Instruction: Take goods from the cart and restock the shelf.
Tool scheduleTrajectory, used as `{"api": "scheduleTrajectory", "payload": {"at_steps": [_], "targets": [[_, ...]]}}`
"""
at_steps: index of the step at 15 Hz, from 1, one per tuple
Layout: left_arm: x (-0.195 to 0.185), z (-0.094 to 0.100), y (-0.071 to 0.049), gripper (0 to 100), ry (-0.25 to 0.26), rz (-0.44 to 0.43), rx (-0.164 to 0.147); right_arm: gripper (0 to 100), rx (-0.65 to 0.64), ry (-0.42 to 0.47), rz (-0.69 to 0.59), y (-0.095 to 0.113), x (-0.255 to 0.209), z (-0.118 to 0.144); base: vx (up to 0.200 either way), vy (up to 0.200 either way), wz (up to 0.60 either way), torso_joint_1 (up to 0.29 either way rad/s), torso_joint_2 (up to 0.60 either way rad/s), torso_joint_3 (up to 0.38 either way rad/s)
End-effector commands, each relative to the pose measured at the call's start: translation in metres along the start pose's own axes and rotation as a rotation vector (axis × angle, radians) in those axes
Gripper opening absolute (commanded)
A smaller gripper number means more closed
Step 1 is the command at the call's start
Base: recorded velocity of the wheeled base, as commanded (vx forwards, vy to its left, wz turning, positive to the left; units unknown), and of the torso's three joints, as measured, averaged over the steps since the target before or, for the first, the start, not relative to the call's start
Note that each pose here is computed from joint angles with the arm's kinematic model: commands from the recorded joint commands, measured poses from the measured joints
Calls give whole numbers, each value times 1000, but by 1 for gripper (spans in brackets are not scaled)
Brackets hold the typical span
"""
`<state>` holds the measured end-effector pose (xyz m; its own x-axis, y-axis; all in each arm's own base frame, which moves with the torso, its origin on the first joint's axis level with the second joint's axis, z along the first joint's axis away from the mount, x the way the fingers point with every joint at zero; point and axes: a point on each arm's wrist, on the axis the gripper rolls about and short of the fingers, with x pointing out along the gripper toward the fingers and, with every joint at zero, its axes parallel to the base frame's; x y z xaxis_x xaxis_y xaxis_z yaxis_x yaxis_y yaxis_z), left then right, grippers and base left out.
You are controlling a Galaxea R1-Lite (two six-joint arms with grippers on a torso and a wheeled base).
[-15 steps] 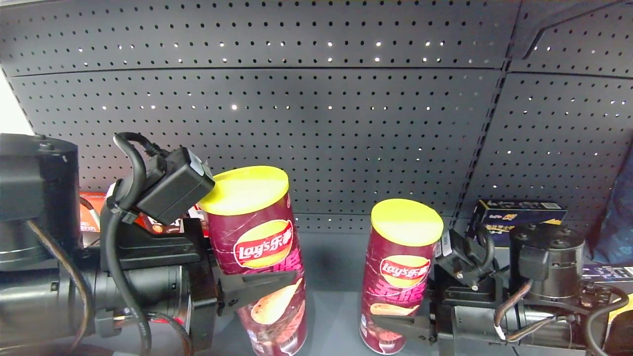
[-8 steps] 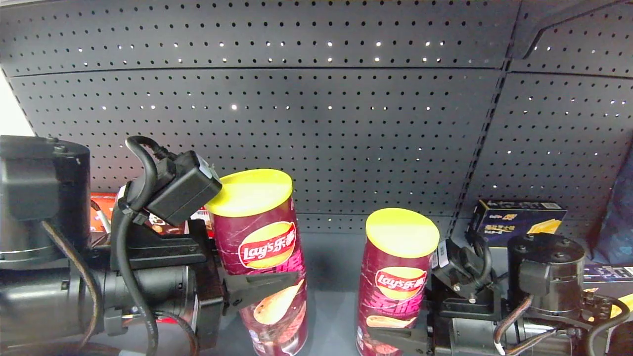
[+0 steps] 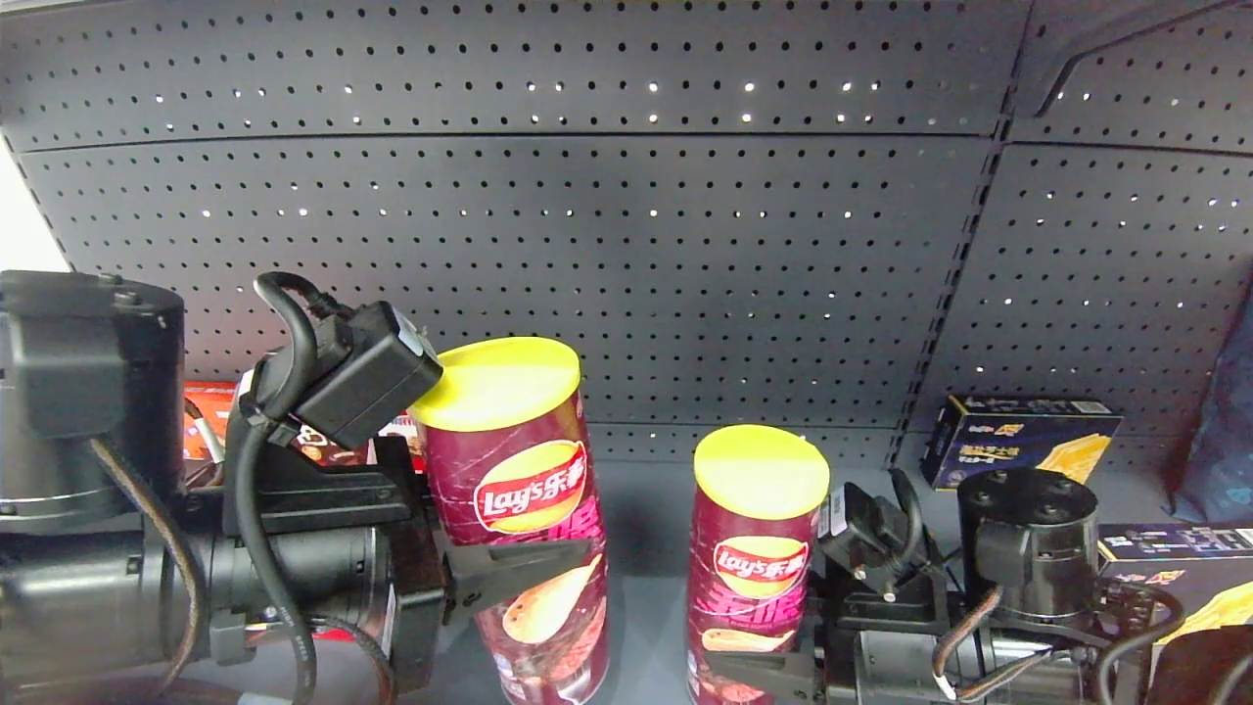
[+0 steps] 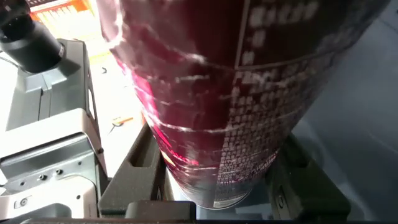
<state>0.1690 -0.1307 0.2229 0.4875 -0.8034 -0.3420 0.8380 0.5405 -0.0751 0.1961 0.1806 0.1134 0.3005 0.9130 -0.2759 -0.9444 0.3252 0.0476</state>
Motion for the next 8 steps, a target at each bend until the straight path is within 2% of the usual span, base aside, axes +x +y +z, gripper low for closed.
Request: {"api": "scheduleTrajectory", "payload": {"at_steps": [1, 2, 3, 8], "targets": [[0, -1, 0, 0, 3, 1, -2, 0, 8, 12, 0, -5, 9, -4, 0, 0, 0, 0, 0, 0], [0, -1, 0, 0, 3, 1, -2, 0, 10, 15, 0, -6, 11, -5, 0, 0, 0, 0, 0, 0], [0, -1, 0, 0, 3, 1, -2, 100, 10, 17, 3, -6, 12, -6, 0, 0, 0, 0, 0, 0], [0, -1, 0, 0, 3, 2, -2, 100, 15, 26, -34, -4, 3, -8, 0, 0, 0, 0, 0, 0]]}}
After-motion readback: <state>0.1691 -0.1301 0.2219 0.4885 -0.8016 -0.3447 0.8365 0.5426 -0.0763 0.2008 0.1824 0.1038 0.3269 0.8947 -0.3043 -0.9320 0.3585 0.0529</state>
